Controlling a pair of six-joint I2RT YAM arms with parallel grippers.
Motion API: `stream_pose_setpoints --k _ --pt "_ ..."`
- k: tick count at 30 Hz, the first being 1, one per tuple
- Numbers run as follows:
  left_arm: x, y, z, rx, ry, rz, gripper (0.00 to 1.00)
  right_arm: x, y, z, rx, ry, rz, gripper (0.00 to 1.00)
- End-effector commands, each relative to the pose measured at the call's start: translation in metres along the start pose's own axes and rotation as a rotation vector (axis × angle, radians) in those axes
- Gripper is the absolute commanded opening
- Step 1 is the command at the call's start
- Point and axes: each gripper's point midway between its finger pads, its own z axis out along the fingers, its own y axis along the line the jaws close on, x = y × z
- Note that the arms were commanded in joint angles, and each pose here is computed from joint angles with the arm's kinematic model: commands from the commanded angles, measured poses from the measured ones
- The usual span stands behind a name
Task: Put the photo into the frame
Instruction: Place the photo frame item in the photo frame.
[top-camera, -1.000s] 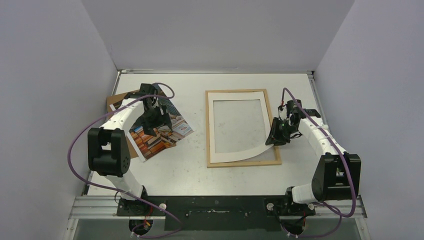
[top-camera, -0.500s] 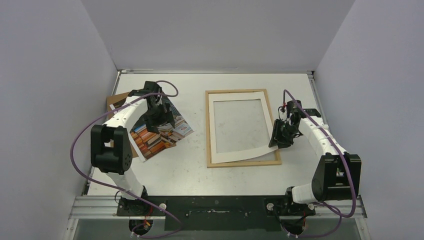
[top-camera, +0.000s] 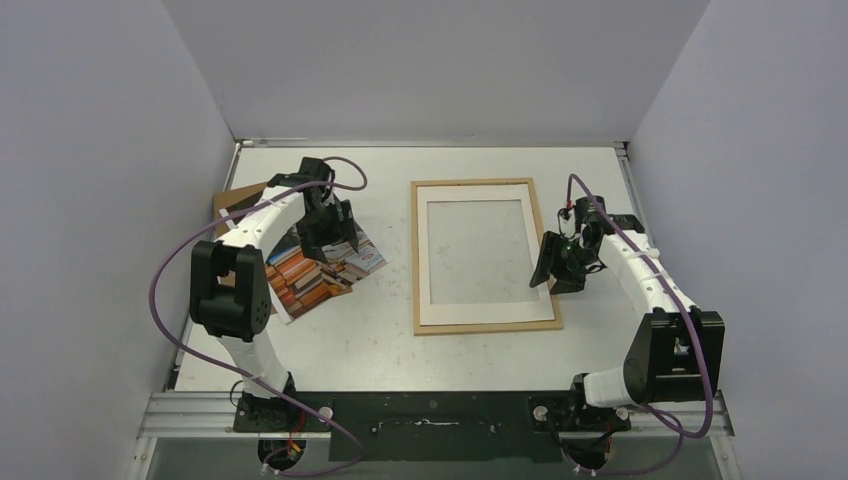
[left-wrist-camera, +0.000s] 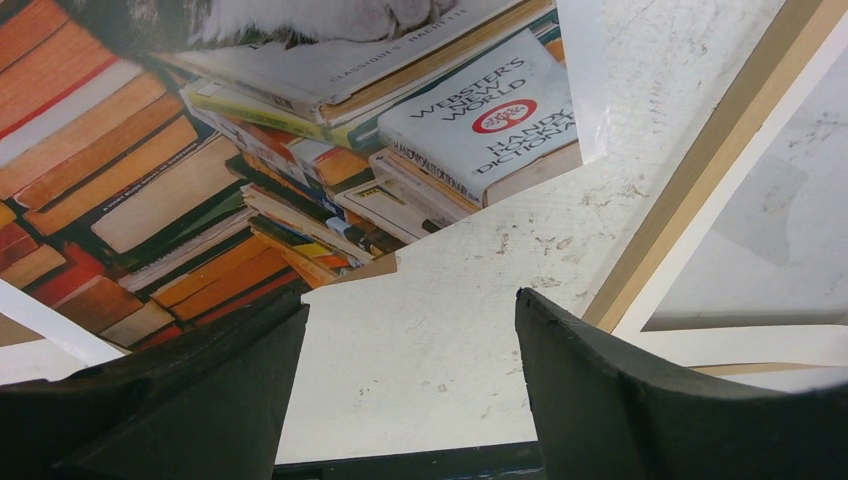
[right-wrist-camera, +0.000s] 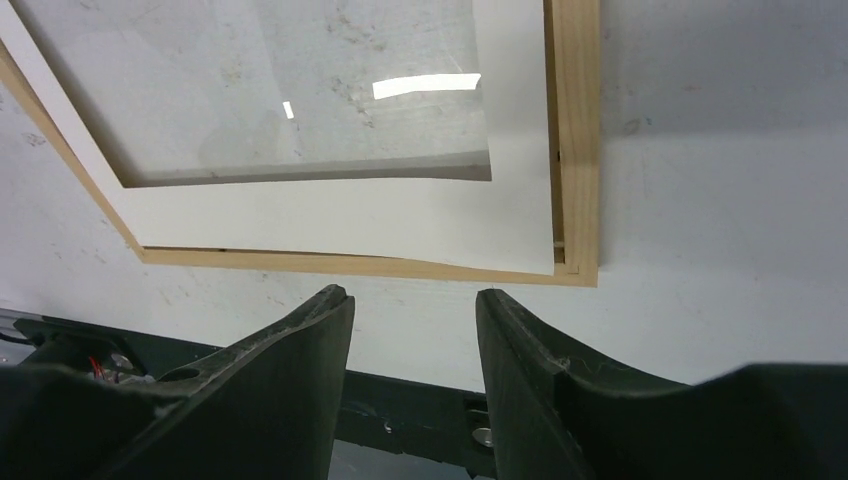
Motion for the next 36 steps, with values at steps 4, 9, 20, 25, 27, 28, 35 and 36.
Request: stream_pose_setpoints --k 4,9,20,25,27,28,35,36 --pt "-0.01 -0.018 -0.006 0.05 -0.032 0.027 0.75 -0.028 0.003 -0.011 0.021 -0.124 0.008 0.51" --pt "-0.002 -0.037 -0.003 0.103 -0.025 0.059 0.75 -0.02 -0.02 -0.003 0.137 -0.1 0.052 0.6" --pt "0.016 -0.053 0.008 0.111 0.011 0.097 0.75 0.007 -0.036 0.039 0.141 -0.014 0.112 0.67" --pt "0.016 -0.053 0.007 0.106 0.006 0.099 0.75 0.014 -0.033 0.053 0.108 0.013 0.129 0.66" --pt "0.016 -0.052 0.007 0.103 0.008 0.1 0.75 0.015 -0.032 0.056 0.1 0.018 0.137 0.66" --pt "0.017 -0.052 0.007 0.103 0.008 0.101 0.75 0.016 -0.031 0.057 0.091 0.017 0.14 0.66" --pt "0.019 -0.051 0.008 0.095 0.012 0.097 0.75 0.008 -0.02 0.06 0.025 -0.016 0.148 0.55" --pt "0.019 -0.051 0.008 0.095 0.012 0.096 0.75 0.006 -0.018 0.06 0.018 -0.025 0.143 0.53"
